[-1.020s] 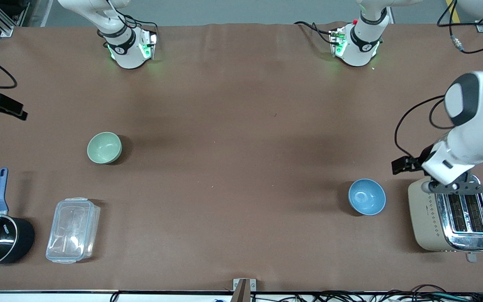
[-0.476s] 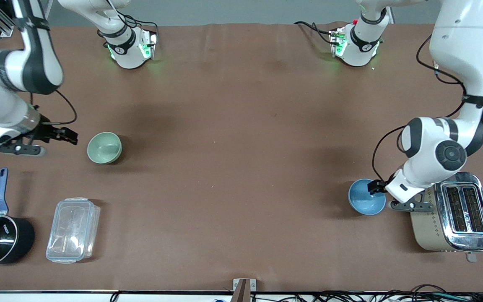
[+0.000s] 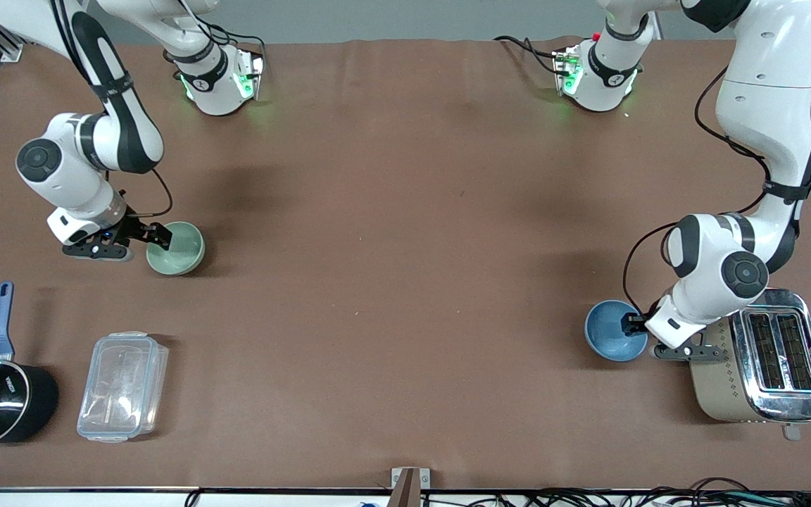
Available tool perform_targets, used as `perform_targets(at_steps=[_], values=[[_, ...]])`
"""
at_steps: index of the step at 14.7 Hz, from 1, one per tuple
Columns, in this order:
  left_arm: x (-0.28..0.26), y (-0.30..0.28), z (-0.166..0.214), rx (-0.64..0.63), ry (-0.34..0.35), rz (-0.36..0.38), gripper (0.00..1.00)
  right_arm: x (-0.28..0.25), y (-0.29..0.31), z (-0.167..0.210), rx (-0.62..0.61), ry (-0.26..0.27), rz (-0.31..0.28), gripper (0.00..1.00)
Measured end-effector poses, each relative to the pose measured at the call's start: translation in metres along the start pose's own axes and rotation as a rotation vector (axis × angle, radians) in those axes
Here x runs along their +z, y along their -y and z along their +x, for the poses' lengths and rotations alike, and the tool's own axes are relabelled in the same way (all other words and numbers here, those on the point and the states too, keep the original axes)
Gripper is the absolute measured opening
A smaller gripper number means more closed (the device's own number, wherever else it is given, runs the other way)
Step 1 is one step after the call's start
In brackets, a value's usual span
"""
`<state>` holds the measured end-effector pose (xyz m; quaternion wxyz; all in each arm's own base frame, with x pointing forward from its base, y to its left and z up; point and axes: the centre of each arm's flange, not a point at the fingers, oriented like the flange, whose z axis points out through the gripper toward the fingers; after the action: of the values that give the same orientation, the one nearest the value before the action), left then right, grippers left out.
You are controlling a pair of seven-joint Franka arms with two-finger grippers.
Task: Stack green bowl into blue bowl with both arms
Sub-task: 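Grip and bring both bowls together, blue in left gripper, green in right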
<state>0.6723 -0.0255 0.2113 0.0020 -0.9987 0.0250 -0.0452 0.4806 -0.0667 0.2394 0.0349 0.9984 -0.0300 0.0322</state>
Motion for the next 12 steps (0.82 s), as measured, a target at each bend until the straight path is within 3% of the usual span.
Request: perform_targets(at_steps=[5, 7, 9, 12], values=[[-0.002, -0.006, 0.000, -0.029, 0.014, -0.005, 0.06, 0.032, -0.004, -0.012, 0.005, -0.020, -0.009, 0.96], [-0.018, -0.014, 0.002, -0.019, 0.046, -0.009, 0.06, 0.032, -0.004, -0.012, 0.005, -0.021, -0.009, 0.82], [-0.040, -0.040, 0.005, -0.021, 0.098, -0.028, 0.06, 0.032, -0.004, -0.012, 0.006, -0.021, -0.009, 0.58], [-0.090, -0.117, 0.008, -0.082, 0.137, -0.097, 0.06, 0.032, -0.007, -0.012, 0.012, -0.020, -0.010, 0.30]])
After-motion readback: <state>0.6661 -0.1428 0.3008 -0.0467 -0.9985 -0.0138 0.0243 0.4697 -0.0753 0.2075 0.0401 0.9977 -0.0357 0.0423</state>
